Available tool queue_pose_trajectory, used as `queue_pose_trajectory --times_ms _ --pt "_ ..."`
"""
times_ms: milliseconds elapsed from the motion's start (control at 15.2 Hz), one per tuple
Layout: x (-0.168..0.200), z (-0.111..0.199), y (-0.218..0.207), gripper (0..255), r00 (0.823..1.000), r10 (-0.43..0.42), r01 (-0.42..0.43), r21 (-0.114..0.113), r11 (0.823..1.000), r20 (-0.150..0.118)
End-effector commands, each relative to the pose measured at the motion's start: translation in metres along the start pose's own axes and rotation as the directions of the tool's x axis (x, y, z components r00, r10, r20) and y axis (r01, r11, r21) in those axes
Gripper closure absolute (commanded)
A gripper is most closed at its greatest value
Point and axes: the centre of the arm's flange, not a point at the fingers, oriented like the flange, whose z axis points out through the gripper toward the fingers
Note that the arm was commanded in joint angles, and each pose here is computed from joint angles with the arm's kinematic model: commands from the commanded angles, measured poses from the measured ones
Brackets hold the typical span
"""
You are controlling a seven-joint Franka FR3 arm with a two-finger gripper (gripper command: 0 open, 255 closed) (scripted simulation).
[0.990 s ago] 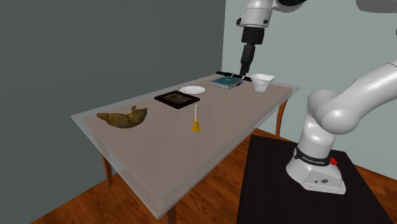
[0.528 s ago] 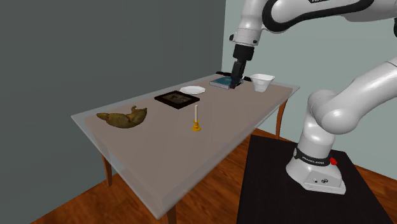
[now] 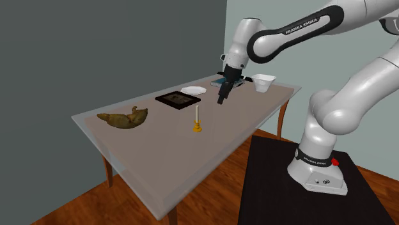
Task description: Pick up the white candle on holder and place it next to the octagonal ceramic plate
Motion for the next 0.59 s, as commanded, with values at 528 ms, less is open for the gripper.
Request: queue_pose_trajectory --times_ms 528 --pt "0.046 0.113 0.03 0 0.991 0.005 -0.007 -0.012 1.0 -0.135"
